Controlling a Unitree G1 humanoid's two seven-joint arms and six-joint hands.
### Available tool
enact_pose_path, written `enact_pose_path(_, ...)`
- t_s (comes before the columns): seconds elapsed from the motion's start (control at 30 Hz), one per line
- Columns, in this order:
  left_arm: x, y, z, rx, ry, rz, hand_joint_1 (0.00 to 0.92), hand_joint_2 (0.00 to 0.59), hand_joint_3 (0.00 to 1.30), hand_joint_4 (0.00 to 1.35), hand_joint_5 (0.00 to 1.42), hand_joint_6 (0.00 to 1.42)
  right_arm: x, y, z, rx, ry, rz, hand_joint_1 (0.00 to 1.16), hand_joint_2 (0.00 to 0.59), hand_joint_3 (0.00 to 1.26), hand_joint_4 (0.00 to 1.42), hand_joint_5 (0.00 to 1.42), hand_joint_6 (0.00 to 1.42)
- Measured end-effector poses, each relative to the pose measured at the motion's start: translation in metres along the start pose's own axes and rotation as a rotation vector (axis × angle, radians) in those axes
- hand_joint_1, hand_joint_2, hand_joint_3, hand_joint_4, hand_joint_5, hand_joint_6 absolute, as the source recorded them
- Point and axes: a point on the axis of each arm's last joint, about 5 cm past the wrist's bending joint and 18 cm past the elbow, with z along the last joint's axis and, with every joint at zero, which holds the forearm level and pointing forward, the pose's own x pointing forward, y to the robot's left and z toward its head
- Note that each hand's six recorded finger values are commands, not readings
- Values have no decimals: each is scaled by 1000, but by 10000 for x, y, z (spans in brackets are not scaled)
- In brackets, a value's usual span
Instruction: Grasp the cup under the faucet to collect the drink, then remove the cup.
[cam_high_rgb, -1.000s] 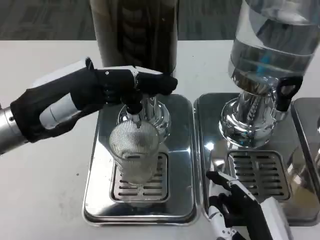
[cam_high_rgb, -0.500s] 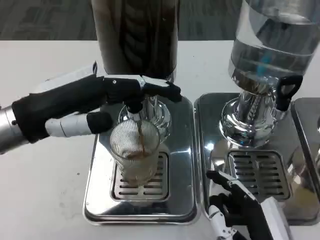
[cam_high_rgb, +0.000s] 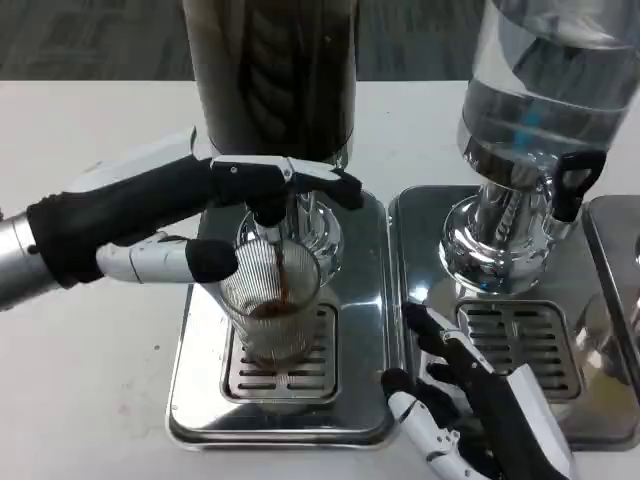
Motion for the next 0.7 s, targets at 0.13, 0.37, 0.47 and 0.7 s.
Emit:
enact_pose_path(0.13,-5,2,5,12,7,-5,0,40,316,204,124,90,92,-61,16,8,-37,37,360,281,71,31,25,103)
enact_pose_path(0.37,-8,-5,0,9,11,-2,0,36,322,214,134,90,172,-77,-16,18,-45,84,395,254,2,0,0,40)
enact_pose_path(0.47,-11,-4,0,9,12,-2,0,36,322,211,134,90,216,-86,-15,16,-55,99,406,250,0,0,0,21)
enact_pose_path(0.7,-19,0,4,14,19,1,0,45,329,240,135,90,317,-114,-12,2,-78,143,411,250,0,0,0,0)
